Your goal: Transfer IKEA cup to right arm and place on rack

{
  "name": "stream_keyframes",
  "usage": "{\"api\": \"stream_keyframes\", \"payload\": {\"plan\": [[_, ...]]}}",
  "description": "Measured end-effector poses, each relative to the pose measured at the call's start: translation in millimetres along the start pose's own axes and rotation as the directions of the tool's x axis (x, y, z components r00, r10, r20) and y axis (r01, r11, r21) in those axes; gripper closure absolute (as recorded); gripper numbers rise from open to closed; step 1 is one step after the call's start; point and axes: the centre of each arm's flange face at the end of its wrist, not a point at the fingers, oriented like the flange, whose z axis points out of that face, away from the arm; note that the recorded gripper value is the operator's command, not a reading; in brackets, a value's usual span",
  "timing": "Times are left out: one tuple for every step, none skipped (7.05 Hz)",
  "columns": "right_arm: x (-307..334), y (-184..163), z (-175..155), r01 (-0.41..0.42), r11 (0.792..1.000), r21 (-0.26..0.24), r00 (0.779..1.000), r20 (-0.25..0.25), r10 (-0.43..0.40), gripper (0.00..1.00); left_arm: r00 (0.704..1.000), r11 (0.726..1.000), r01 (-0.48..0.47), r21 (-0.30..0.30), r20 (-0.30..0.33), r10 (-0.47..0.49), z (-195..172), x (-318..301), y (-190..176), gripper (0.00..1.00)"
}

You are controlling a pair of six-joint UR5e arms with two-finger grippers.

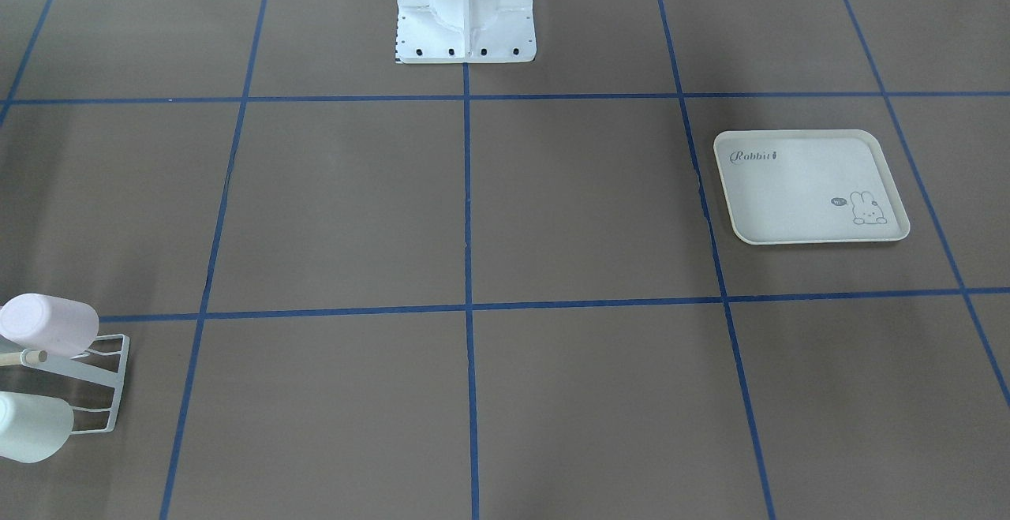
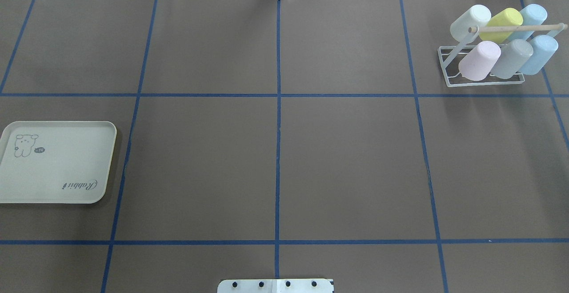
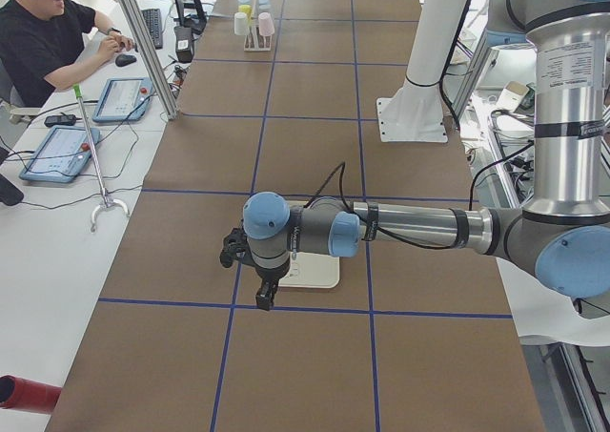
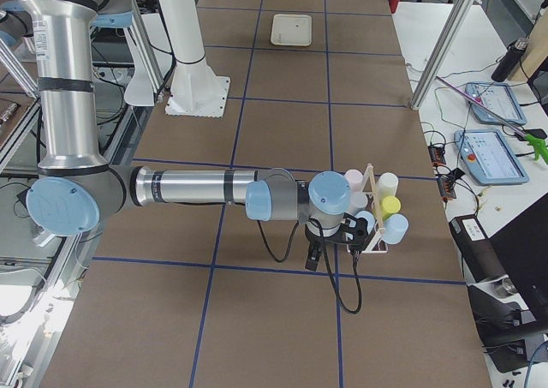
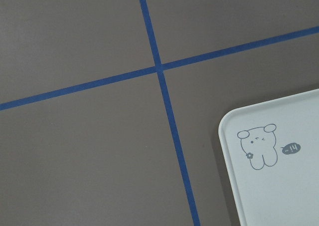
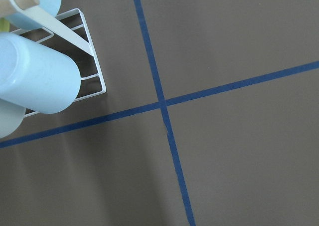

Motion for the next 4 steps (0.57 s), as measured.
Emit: {"api": "stream_keyframes", "payload": {"plan": [[0.8,0.6,0.7,0.031,1.000,0.001,1.000,0.002,-0.031,0.00,0.999,0.999,0.048,0.007,-0.001,-0.048,-2.5,2.4,-2.0,0.00],[0.8,0.6,0.9,0.044,0.999,0.001,0.999,0.004,-0.044,0.00,0.997,0.996,0.082,0.017,-0.002,-0.082,-6.0,5.7,-4.3,0.00],[0.7,0.5,0.8,0.048,0.999,0.002,0.999,0.004,-0.048,0.00,0.996,0.995,0.094,0.022,-0.002,-0.094,-7.5,7.2,-5.2,0.00],[0.7,0.4,0.8,0.048,0.999,0.002,0.999,0.003,-0.048,0.00,0.995,0.995,0.099,0.023,-0.002,-0.098,-7.9,7.5,-5.5,0.00]]}}
